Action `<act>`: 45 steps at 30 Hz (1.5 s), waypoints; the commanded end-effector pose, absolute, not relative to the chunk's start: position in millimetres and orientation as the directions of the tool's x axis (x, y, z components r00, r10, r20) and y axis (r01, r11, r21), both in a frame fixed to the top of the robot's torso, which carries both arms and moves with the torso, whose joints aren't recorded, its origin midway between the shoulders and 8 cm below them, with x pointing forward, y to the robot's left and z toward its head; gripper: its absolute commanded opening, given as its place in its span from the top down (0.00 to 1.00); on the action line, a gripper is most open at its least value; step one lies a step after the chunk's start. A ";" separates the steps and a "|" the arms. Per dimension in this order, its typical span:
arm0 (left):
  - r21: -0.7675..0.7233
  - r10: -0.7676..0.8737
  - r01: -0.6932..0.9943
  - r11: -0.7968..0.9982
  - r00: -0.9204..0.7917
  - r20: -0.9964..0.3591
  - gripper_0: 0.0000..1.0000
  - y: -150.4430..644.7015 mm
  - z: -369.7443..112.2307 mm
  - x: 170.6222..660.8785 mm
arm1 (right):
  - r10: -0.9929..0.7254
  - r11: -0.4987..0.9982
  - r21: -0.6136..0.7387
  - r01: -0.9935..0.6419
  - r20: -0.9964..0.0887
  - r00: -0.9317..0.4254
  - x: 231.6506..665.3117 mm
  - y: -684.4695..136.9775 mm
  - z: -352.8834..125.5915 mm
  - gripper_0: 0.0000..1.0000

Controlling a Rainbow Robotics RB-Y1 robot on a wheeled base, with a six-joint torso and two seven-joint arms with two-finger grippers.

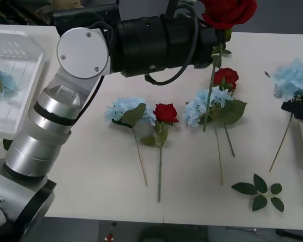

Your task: Put the red flowers into the right box and the blue flowers into the left box

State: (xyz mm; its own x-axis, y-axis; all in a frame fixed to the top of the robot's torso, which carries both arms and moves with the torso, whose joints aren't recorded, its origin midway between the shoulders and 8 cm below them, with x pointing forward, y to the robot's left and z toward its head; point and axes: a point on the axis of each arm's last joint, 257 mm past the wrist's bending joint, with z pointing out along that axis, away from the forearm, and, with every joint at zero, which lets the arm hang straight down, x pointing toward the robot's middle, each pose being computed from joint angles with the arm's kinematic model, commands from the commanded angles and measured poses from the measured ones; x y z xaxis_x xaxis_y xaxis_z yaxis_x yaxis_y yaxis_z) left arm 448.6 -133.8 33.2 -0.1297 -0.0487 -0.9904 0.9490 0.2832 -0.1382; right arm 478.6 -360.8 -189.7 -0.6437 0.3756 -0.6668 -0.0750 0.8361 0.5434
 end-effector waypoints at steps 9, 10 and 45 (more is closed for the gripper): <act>-0.099 -0.062 0.955 0.278 -0.085 -0.994 1.00 -131.8 49.4 442.6 | 0.288 0.945 0.322 0.061 -0.731 -0.619 501.0 -442.1 -211.8 0.94; -0.099 -0.062 0.955 0.278 -0.085 -0.994 1.00 -131.8 49.4 442.6 | 0.278 0.949 0.308 0.060 -0.735 -0.619 500.9 -444.6 -211.5 0.83; -0.099 -0.062 0.955 0.278 -0.085 -0.994 1.00 -131.8 49.4 442.6 | -0.001 0.609 0.205 -0.766 -0.966 -0.259 400.2 -234.8 -87.1 0.15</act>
State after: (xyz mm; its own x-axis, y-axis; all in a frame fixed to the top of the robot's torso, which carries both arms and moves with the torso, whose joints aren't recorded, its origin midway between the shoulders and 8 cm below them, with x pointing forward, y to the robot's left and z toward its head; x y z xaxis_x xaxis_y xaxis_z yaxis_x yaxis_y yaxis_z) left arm 450.0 -132.0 32.2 -0.1282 -0.0448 -0.9907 0.9482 0.2873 -0.1357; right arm 402.0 -247.7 -105.1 -0.3207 0.0027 -0.9472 -0.7288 0.6380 0.2486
